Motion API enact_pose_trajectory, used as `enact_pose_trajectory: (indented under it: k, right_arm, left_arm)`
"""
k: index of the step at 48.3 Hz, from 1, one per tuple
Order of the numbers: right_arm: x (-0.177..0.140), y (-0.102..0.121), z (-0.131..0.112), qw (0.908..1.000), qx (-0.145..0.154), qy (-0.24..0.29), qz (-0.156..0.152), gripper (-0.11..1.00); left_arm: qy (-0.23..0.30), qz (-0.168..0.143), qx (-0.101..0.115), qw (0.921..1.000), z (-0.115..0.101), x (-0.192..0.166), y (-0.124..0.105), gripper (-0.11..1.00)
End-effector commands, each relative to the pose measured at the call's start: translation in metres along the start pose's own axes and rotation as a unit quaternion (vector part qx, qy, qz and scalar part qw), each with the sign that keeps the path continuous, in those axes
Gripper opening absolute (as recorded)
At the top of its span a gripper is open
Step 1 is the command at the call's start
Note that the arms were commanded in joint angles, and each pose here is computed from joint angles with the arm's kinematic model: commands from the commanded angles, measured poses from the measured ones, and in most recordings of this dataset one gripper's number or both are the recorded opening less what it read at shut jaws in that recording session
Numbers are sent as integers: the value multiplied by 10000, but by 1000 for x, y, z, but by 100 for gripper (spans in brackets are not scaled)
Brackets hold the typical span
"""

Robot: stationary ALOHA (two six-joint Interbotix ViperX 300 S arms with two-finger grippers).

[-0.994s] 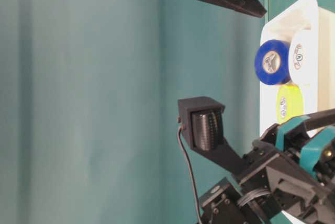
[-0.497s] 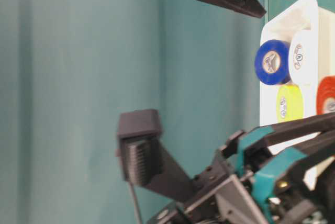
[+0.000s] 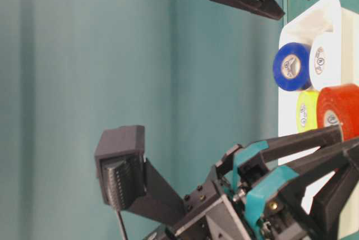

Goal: Put the tape alternately from left to right into the white case.
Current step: 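Carry the red roll into the tray's lower-left corner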

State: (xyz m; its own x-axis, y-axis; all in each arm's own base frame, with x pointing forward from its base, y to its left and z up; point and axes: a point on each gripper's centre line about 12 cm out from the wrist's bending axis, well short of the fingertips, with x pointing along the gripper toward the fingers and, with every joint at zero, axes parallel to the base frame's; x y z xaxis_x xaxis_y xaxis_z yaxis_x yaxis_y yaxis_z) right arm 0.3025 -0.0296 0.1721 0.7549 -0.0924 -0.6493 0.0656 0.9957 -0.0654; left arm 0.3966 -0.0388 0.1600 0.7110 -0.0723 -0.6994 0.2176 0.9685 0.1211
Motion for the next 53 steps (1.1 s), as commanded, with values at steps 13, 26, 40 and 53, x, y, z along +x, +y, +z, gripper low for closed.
enact_pose_trajectory:
  k: [13, 26, 40, 53]
  right_arm:
    - [-4, 0, 7, 9999, 13, -157, 18, 75]
    - [-4, 0, 7, 9999, 13, -157, 18, 75]
    - [-4, 0, 7, 9999, 13, -157, 18, 75]
    - [-4, 0, 7, 9999, 13, -157, 18, 75]
  left_arm:
    - [-15, 406, -375, 9985, -14, -27, 40, 28]
    - [117, 768, -759, 9941, -45, -50, 68, 28]
    - [290, 1075, -1061, 9881, -72, -62, 91, 28]
    - [282, 1287, -1253, 9833, -84, -63, 107, 28]
